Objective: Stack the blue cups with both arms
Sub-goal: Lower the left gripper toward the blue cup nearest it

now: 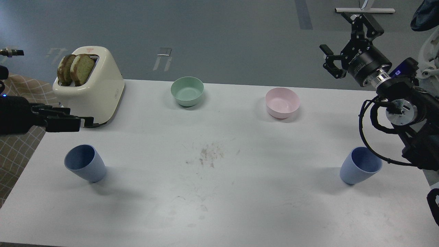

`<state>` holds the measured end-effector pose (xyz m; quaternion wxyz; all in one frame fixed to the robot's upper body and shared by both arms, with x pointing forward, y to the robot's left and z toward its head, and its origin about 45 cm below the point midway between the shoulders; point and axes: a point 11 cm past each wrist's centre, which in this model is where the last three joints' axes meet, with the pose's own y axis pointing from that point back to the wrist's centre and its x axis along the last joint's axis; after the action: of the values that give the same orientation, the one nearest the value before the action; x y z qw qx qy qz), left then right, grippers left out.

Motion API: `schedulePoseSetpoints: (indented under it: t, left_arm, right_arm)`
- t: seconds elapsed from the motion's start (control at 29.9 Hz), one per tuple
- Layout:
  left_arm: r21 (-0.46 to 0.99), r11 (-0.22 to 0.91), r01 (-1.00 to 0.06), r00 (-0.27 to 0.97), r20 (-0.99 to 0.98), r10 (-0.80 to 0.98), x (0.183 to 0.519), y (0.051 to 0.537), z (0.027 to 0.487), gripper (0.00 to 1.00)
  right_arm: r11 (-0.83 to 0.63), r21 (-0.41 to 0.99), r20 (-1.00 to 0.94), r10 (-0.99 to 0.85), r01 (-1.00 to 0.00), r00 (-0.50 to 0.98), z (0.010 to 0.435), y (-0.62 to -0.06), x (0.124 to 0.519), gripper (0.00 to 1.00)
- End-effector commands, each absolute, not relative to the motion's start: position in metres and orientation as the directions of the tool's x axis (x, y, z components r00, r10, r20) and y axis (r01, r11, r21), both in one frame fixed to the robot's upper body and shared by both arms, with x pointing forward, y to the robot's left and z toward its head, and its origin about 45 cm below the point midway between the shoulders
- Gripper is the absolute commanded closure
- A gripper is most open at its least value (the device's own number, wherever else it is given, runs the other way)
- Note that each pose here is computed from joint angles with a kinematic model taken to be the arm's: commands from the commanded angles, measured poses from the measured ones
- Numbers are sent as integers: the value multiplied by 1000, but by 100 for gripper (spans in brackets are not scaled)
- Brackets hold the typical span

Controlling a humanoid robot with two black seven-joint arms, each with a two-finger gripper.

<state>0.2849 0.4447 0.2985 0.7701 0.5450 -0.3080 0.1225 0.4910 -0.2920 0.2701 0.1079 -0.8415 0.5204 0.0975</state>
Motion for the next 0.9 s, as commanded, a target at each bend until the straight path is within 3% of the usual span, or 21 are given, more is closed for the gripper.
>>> schedulePoseSetpoints:
  t: [0.0, 0.74, 0.87]
  left_arm:
    - [811, 324, -487, 819, 553, -152, 275, 461, 280, 2]
    - [832, 261, -489, 831, 535, -150, 278, 486, 233, 6]
    - [841, 253, -479, 838, 524, -155, 272, 489, 223, 12]
  right_arm:
    - [-447, -80, -280, -848, -891, 450, 268, -288, 489, 0]
    - [-443, -75, -294, -846, -894, 444, 261, -290, 485, 0]
    - [-443, -74, -293, -847, -893, 444, 261, -290, 485, 0]
